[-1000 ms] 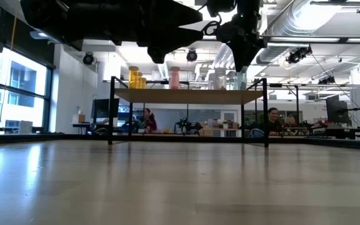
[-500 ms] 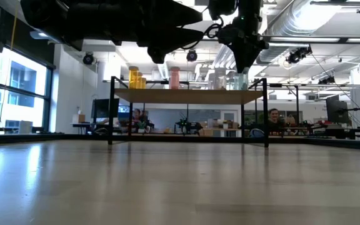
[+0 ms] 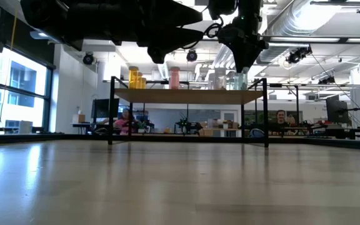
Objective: Pick and place medicine bottles onto shelf by color
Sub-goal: Align the blue pill bottle with the other blue pill bottles on the shelf, then adjust the white pill bottles on the shelf
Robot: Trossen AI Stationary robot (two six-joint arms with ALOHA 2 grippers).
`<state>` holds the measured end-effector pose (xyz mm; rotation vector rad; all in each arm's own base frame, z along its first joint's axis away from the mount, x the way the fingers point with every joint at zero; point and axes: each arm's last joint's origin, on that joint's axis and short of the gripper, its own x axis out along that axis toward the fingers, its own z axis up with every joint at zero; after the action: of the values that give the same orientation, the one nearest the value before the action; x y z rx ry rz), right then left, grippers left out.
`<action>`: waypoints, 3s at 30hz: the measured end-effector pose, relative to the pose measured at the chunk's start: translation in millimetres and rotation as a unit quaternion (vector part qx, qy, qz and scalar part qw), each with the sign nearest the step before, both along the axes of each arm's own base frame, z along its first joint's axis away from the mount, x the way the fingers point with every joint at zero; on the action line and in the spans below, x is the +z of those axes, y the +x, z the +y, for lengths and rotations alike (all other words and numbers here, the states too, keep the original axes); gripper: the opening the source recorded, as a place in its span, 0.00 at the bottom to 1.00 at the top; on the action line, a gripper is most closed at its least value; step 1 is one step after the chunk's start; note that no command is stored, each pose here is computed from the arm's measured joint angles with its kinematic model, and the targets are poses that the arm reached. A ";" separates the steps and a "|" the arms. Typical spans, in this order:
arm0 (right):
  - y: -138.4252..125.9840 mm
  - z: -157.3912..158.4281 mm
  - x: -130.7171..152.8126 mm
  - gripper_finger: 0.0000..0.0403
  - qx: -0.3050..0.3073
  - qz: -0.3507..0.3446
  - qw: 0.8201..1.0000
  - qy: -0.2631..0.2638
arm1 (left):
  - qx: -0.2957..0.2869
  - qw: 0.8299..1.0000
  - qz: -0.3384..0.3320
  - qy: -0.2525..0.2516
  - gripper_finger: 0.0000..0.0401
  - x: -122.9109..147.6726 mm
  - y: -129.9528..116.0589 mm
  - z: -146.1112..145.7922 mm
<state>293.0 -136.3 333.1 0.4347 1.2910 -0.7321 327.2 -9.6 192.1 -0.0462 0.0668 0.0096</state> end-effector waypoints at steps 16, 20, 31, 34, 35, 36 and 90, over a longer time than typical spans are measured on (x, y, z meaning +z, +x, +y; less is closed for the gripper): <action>0.4 -0.2 0.1 0.39 -0.012 -0.005 1.000 0.000 | 0.000 1.000 0.000 0.000 0.56 0.0 0.0 0.0; 0.5 -0.2 0.1 0.39 -0.012 -0.006 1.000 0.000 | 0.000 1.000 0.000 0.000 0.56 0.1 0.1 0.0; 0.7 -0.2 0.3 0.39 0.001 -0.004 1.000 -0.001 | 0.000 1.000 0.000 0.000 0.56 0.0 0.0 0.0; -1.8 1.1 4.6 0.39 0.002 0.001 1.000 0.005 | 0.000 1.000 0.000 0.000 0.56 0.1 0.1 0.0; -2.0 1.2 7.7 0.39 0.002 -0.004 1.000 0.004 | 0.000 1.000 0.000 0.000 0.56 0.0 0.1 0.0; -2.3 1.4 10.6 0.39 0.001 -0.007 1.000 0.003 | 0.000 1.000 0.001 0.000 0.56 -0.1 0.0 -0.1; 62.0 -28.4 0.7 0.37 0.030 -0.155 0.987 0.009 | -0.001 0.990 0.138 -0.019 0.56 26.4 -37.8 -4.9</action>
<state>355.1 -164.7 333.8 0.5019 1.0143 -0.5769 289.3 -14.5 218.6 -0.0826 0.3449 0.0118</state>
